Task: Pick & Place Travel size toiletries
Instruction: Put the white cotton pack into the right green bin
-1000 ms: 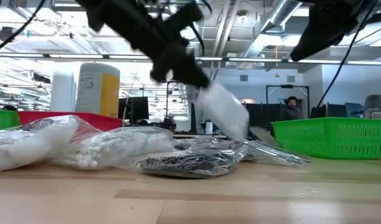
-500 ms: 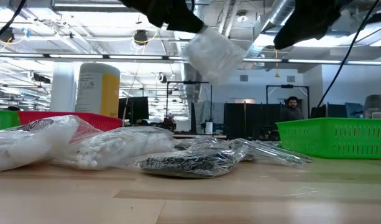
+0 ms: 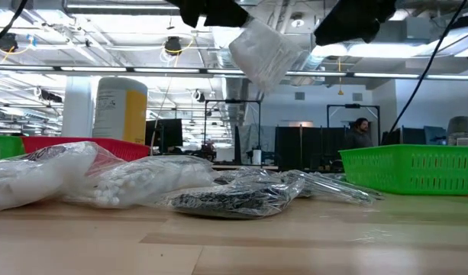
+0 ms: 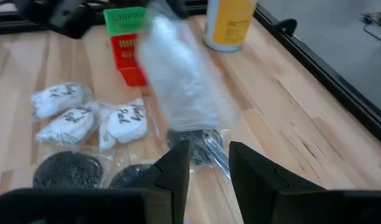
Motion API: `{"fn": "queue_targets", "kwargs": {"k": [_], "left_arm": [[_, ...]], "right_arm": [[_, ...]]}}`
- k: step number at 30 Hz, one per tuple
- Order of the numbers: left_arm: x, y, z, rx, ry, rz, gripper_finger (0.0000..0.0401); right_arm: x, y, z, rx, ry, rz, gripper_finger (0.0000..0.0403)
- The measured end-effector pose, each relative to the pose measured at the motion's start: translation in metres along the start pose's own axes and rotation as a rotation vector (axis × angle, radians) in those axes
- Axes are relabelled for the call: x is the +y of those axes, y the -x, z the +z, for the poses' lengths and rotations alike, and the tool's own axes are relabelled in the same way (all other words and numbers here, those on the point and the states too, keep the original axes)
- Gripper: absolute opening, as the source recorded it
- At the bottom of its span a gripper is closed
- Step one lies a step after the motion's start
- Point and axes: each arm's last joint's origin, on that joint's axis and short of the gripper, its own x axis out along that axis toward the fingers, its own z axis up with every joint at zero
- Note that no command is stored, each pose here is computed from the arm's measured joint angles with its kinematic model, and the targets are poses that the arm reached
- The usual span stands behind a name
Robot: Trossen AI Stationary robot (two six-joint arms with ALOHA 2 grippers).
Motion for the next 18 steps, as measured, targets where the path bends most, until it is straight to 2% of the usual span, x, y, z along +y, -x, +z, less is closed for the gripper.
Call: {"fn": "queue_targets", "kwargs": {"k": [11, 18], "left_arm": [[0.002, 0.001, 0.006, -0.051, -0.044, 0.031, 0.0000], [0.004, 0.002, 0.009, -0.075, -0.053, 0.046, 0.0000]], "right_arm": [[-0.011, -0.008, 0.004, -0.001, -0.028, -0.045, 0.0203], [-0.015, -0.012, 0.008, -0.005, -0.014, -0.012, 0.0223]]}}
